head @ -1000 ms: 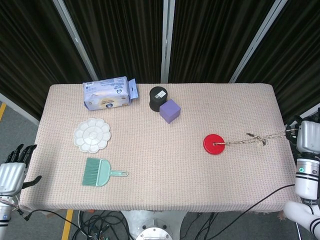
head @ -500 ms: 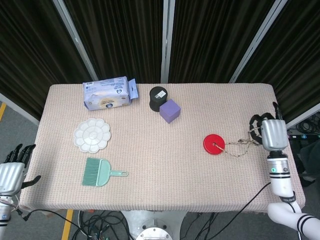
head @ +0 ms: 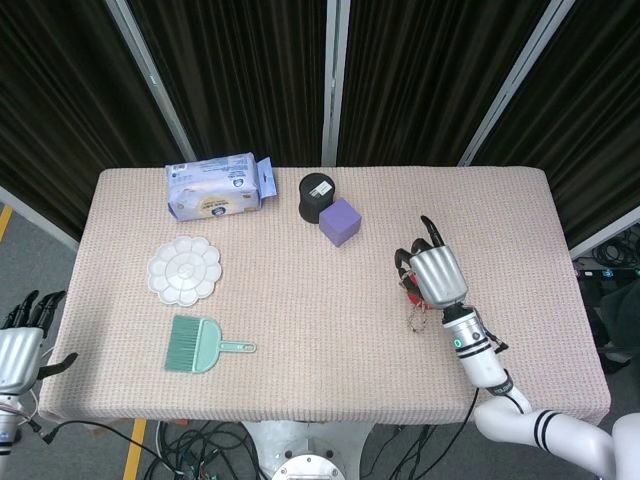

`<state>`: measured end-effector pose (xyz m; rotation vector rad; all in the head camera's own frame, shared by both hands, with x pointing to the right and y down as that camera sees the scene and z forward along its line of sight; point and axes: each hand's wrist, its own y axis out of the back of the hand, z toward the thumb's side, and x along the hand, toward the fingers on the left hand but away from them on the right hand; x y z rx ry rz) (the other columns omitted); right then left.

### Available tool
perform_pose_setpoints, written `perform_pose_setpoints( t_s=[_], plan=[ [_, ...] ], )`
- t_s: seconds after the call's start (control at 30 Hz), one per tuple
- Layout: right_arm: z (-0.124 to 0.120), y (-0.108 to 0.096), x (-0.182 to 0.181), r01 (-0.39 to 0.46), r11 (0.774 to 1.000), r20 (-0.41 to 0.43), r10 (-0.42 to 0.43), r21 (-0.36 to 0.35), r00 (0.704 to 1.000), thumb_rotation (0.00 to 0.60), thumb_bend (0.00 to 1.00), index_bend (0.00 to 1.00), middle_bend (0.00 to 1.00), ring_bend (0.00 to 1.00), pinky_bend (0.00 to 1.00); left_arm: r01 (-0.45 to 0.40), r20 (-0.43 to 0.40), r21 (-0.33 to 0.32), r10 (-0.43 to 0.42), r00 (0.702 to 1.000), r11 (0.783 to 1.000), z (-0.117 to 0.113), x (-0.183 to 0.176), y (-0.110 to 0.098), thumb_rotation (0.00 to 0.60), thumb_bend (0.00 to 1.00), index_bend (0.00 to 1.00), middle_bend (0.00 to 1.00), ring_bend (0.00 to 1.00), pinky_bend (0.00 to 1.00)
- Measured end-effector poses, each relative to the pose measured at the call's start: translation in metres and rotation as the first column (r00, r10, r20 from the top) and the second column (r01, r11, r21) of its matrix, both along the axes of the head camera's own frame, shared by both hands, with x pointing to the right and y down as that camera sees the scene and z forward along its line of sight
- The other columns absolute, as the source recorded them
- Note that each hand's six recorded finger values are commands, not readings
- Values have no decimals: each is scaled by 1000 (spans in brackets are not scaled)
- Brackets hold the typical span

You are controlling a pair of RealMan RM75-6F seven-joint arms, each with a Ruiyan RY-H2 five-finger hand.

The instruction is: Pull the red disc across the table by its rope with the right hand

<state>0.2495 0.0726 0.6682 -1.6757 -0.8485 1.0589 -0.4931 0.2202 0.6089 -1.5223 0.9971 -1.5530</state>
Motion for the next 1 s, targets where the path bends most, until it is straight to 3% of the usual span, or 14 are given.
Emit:
perform_pose_setpoints(
  t_s=[0.13,0.17,0.2,0.33,0.47,0.7,1.0],
  plan=[
    [10,4,8,15,996,-56,-20,-89,998,600,111,152,214,22,0,2,-2,-1,-2,1000,1000,0,-1,0,600,143,75,120,13,151],
    [12,5,12,13,993,-76,-22,-115,997,600,80,47,104,0,0,2,-2,0,-2,1000,1000,0,-1,1,600,143,75,120,13,151],
    [13,5,17,9,990,-98,-23,-141,995,600,60,4,40,0,0,2,-3,1,-2,1000,1000,0,-1,1,600,144,75,120,13,151],
    [5,4,48,-50,973,-178,9,-225,984,600,35,0,0,0,0,-2,-3,5,2,1000,1000,-1,0,-2,600,143,75,120,13,151],
    [-11,8,75,-102,965,-212,50,-243,976,600,30,0,0,0,0,-5,-2,7,5,1000,1000,-1,1,-2,600,143,75,120,13,151],
    [-38,23,114,-175,972,-205,141,-157,969,600,34,0,0,0,0,-6,2,16,6,1000,1000,-4,3,-4,600,144,75,116,13,151],
    [-68,90,187,-292,956,-188,284,-20,940,600,38,0,0,0,0,-46,13,42,45,999,998,-10,7,-12,600,144,75,105,13,148]
  ],
)
